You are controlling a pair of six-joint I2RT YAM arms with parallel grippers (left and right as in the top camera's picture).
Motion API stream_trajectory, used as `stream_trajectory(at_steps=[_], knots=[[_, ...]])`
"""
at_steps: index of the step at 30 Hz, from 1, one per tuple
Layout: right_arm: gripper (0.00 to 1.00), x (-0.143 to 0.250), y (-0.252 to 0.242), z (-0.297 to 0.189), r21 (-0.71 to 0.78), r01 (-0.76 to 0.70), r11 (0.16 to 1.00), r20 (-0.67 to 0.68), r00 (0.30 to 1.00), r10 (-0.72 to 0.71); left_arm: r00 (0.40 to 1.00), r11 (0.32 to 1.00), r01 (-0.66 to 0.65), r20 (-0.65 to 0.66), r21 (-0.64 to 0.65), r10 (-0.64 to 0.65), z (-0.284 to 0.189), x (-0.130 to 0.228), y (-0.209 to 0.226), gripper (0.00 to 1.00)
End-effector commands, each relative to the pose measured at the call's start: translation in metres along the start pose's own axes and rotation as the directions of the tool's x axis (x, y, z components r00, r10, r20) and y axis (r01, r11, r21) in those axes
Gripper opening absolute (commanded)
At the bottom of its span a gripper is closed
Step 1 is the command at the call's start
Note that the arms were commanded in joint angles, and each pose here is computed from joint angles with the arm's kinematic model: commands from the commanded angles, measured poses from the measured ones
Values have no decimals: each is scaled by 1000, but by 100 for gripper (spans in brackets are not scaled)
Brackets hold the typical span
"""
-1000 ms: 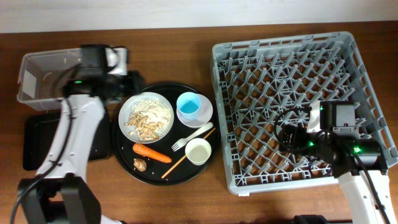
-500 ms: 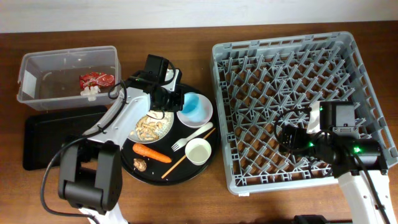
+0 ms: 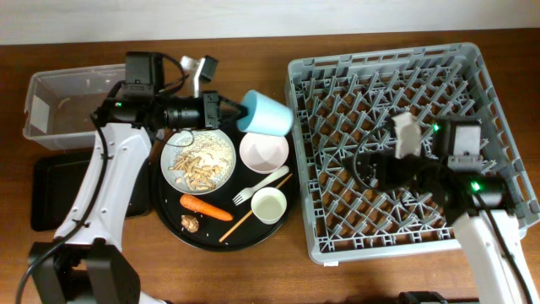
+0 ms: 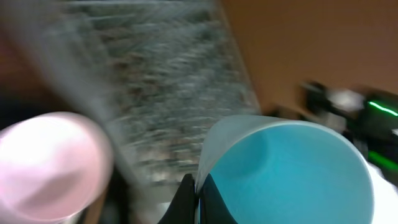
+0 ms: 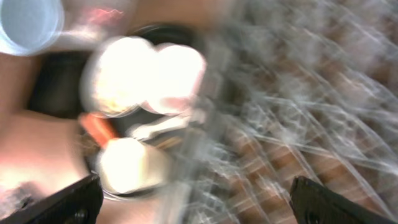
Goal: Sort waste into correct bins and load items into the dishwasher rack
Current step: 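Grasp the blue cup with the left gripper and lift it toward the rack, then hand the blue cup from the left gripper to the right gripper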
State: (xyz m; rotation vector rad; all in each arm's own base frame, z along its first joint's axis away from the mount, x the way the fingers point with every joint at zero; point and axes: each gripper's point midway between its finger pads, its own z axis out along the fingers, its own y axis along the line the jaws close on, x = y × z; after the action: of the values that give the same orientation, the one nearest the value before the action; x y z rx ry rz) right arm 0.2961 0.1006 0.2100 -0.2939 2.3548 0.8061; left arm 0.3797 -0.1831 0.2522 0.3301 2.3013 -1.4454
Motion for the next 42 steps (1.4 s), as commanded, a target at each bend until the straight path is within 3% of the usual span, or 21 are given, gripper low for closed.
stream_trajectory(at_steps=[1,3,6,17,28,29,30,31,33,38,40,42], knots=[[99,-17,81,-12,-527,184,829,119,983,-142,995,950,-42,-76,310,69,8,15,-61,0],[99,-26,101,-24,-669,246,701,193,969,-156,992,945,-45,-99,323,81,15,21,-68,0],[99,-30,108,-31,-718,296,629,242,955,-173,989,944,-48,-115,326,90,21,26,-72,0],[99,-33,92,-15,-627,290,723,224,956,-190,977,965,-36,-192,260,88,57,46,-81,0],[95,-34,93,-15,-629,291,721,225,956,-190,975,962,0,-213,272,60,69,48,-96,0],[93,-34,93,-16,-632,291,719,225,956,-189,976,966,-3,-210,260,59,70,48,-94,0],[79,-34,93,-16,-632,291,718,225,956,-189,978,973,-2,-202,232,50,72,46,-89,0],[73,-34,93,-16,-632,291,718,225,956,-189,978,973,-2,-202,232,50,72,46,-89,0],[66,-34,93,-16,-632,291,719,225,956,-189,978,973,-2,-202,232,50,72,46,-90,0],[61,-34,93,-16,-632,291,719,225,956,-189,978,973,-2,-202,231,50,72,46,-89,1],[59,-34,93,-16,-632,291,719,225,956,-189,978,973,-3,-201,231,50,72,46,-89,17],[57,-34,93,-15,-632,276,724,215,960,-179,981,982,-6,-191,191,43,74,44,-82,26]])
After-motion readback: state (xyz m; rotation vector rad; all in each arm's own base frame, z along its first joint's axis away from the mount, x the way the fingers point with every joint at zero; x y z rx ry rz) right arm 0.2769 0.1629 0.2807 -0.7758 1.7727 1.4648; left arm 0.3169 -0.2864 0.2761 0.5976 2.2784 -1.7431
